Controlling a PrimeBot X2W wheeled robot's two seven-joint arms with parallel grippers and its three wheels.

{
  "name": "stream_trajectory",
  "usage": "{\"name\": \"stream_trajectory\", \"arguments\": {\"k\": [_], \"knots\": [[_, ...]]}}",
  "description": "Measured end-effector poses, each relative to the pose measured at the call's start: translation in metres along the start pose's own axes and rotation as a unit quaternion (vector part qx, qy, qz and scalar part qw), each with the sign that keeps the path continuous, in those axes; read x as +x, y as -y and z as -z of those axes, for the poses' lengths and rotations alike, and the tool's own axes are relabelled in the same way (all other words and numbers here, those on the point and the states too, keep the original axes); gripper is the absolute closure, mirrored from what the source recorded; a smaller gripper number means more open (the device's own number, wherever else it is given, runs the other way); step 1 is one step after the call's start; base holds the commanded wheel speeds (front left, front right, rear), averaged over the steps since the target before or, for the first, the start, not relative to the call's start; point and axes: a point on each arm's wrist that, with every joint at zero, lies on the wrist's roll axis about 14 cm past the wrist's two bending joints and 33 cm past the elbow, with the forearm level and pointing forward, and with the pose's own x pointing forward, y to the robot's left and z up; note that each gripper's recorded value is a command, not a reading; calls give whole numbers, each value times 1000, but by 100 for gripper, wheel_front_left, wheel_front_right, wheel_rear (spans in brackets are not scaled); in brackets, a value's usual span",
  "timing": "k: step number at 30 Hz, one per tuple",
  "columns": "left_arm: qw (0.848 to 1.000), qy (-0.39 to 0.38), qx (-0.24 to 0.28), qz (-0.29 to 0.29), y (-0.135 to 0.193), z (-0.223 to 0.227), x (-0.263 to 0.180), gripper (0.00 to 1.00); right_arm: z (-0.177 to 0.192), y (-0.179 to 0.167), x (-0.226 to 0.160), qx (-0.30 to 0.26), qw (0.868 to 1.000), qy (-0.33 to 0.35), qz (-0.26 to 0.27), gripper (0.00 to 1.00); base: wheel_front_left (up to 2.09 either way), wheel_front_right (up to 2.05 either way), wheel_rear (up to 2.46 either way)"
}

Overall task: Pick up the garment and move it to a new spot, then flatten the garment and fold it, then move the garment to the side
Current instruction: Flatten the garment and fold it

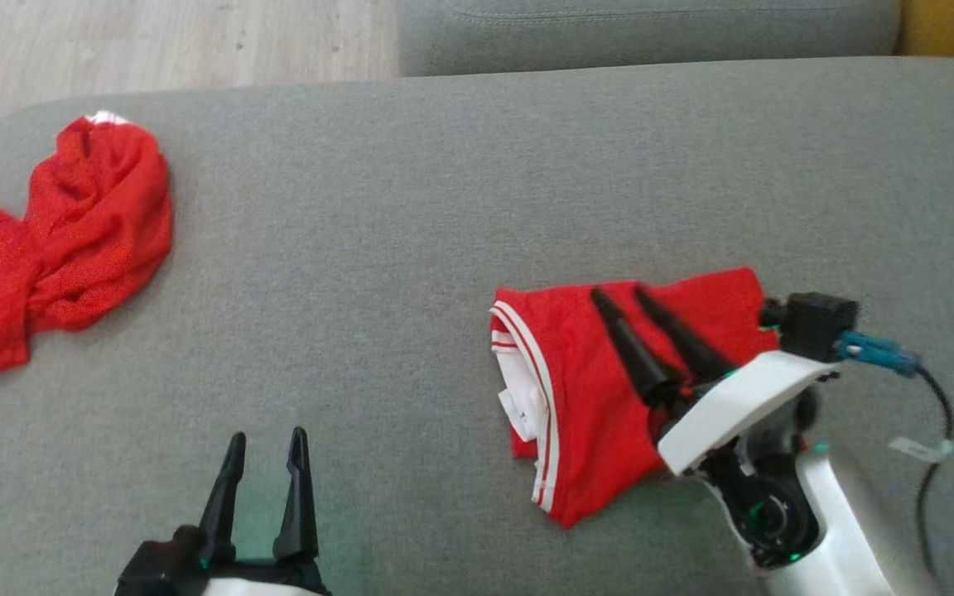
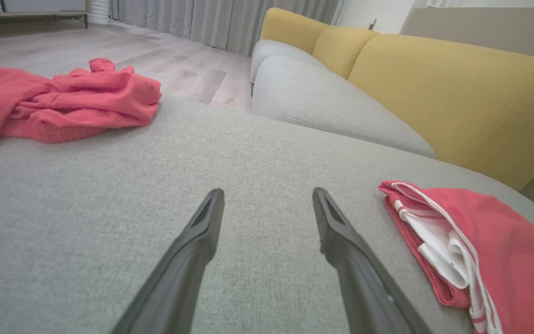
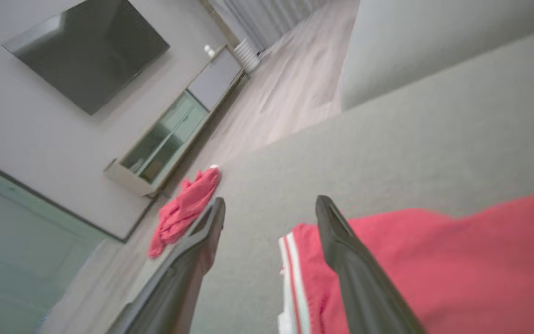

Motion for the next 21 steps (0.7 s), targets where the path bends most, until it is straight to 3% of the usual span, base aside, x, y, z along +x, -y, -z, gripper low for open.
{"name": "stream_trajectory", "arguments": {"k": [2, 5, 12, 16, 21], "knots": [[1000, 7, 8, 6, 2, -4, 2, 0, -20, 6, -5, -63, 997, 42, 22, 0, 0, 0, 0], [999, 18, 27, 14, 5, -12, 4, 0, -51, 21, -20, -147, 981, 106, 68, 0, 0, 0, 0], [997, 44, 57, 28, 11, -29, 4, 0, -61, 71, -75, -297, 923, 163, 184, 0, 0, 0, 0], [996, 56, 68, 30, 10, -36, 1, 0, -48, 97, -103, -317, 906, 169, 226, 0, 0, 0, 0], [996, 51, 72, 26, 7, -31, -9, 0, -21, 117, -126, -305, 905, 147, 257, 0, 0, 0, 0]]}}
